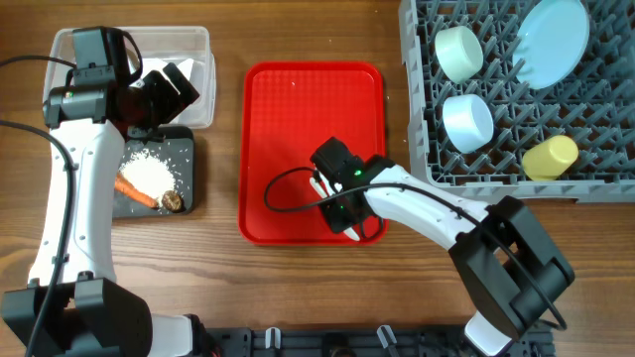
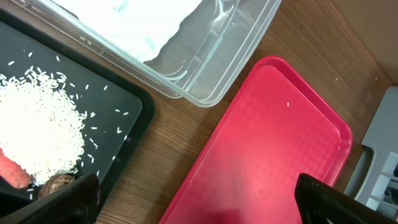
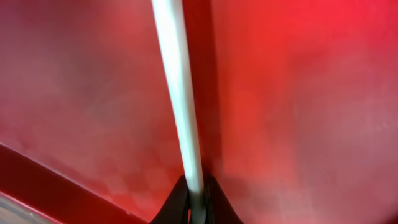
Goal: Sort waste into correct bins and load items into the dishwasher rack
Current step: 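Move the right gripper to the white spoon on the red tray and grasp it, then carry the white spoon with the right gripper into the dish rack and release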
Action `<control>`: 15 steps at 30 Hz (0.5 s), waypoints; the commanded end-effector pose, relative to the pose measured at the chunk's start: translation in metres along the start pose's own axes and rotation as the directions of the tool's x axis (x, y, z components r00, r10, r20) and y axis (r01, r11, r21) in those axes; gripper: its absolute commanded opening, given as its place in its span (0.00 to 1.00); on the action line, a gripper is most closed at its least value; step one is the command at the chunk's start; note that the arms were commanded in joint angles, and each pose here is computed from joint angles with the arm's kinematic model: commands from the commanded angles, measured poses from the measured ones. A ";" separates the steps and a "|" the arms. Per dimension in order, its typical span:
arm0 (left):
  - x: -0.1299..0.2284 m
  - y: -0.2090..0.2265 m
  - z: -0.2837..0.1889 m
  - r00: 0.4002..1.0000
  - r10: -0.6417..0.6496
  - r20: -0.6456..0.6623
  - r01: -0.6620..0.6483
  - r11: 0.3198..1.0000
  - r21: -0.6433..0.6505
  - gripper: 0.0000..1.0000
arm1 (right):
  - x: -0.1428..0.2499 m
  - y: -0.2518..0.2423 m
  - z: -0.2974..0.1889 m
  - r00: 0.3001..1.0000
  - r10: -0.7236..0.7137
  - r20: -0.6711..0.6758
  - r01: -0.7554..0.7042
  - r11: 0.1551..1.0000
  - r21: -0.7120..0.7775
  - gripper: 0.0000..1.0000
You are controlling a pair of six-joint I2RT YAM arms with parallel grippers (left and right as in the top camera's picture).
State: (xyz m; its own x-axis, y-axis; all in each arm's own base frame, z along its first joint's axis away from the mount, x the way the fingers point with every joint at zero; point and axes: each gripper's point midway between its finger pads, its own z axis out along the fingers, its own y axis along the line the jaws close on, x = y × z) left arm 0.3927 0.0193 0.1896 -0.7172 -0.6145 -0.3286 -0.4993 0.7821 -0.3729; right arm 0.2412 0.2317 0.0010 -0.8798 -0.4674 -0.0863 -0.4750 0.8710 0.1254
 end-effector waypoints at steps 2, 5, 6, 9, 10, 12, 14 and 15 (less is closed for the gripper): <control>-0.006 -0.001 -0.003 1.000 -0.013 0.017 0.013 1.000 0.002 1.00 | -0.008 -0.008 -0.008 0.999 0.039 -0.027 -0.039 0.999 0.025 0.04; -0.006 -0.001 -0.003 1.000 -0.013 0.017 0.013 1.000 0.002 1.00 | -0.036 -0.006 -0.033 0.998 0.047 0.037 -0.048 0.999 0.015 0.04; -0.006 -0.001 -0.003 1.000 -0.013 0.017 0.013 1.000 0.002 1.00 | -0.051 -0.006 -0.048 0.996 0.052 0.079 -0.052 0.999 0.007 0.04; -0.006 -0.001 -0.003 1.000 -0.013 0.017 0.013 1.000 0.002 1.00 | -0.083 -0.010 -0.088 0.981 0.048 0.187 -0.047 0.999 -0.009 0.04; -0.006 -0.001 -0.003 1.000 -0.013 0.017 0.013 1.000 0.002 1.00 | -0.092 -0.015 -0.103 0.973 0.056 0.224 -0.056 0.998 -0.003 0.04; -0.006 -0.001 -0.003 1.000 -0.013 0.017 0.013 1.000 0.002 1.00 | -0.106 -0.033 -0.136 0.952 0.083 0.293 -0.096 0.995 0.030 0.04; -0.006 -0.001 -0.003 1.000 -0.013 0.017 0.013 1.000 0.002 1.00 | -0.114 -0.057 -0.166 0.931 0.100 0.351 -0.136 0.987 0.080 0.04; -0.006 -0.001 -0.003 1.000 -0.013 0.017 0.013 1.000 0.002 1.00 | -0.116 -0.071 -0.180 0.919 0.118 0.377 -0.171 0.979 0.109 0.04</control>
State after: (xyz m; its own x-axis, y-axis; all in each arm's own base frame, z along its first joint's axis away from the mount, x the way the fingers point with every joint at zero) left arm 0.3927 0.0193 0.1896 -0.7172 -0.6145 -0.3286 -0.4993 0.7821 -0.3729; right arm 0.3375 0.2362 0.1172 -0.8948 -0.3423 -0.2866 -0.3888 0.9130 0.1235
